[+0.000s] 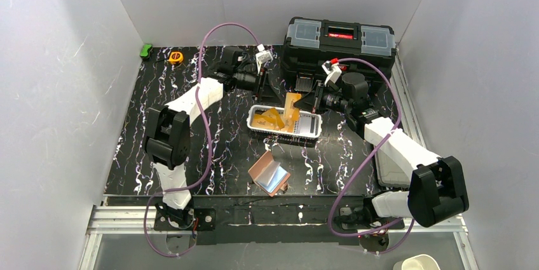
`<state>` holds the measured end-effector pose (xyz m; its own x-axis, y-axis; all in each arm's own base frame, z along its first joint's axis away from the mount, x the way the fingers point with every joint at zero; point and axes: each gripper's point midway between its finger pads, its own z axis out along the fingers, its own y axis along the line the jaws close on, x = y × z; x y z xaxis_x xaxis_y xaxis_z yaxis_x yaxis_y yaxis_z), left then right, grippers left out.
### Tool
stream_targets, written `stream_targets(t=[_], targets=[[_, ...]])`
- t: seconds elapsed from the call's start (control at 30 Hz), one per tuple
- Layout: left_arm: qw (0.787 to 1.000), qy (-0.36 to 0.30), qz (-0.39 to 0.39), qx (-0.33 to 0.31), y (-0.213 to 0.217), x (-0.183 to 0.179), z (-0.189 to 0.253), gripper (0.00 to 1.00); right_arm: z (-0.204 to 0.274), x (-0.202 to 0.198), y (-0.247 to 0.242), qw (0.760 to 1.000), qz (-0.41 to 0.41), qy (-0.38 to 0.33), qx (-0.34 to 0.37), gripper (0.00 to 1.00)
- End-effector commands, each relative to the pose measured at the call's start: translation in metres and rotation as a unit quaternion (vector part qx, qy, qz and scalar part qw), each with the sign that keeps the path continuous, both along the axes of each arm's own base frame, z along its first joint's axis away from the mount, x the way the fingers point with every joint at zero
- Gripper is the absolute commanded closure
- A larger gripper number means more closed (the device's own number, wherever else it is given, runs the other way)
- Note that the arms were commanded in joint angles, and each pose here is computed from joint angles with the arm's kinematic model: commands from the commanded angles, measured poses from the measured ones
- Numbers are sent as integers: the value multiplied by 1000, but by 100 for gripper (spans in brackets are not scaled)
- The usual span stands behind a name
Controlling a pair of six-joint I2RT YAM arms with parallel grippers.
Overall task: Put the credit cards into the card holder
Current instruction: Place the credit card in the storage box.
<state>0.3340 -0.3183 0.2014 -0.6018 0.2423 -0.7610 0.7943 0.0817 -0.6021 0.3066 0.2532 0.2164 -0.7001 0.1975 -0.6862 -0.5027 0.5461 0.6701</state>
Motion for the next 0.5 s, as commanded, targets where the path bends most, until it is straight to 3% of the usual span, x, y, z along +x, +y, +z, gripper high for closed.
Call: stream_targets(t=[0.0,0.33,0.47], targets=[[999,21,-29,-37,-6,-14,25,60,45,7,4,997,4,-64,33,99],[996,37,-63,-47,-12,-31,24,58,57,14,7,996,2,-74,43,99],[996,38,-69,-47,-13,-34,24,64,63,17,7,996,-2,-79,46,99]])
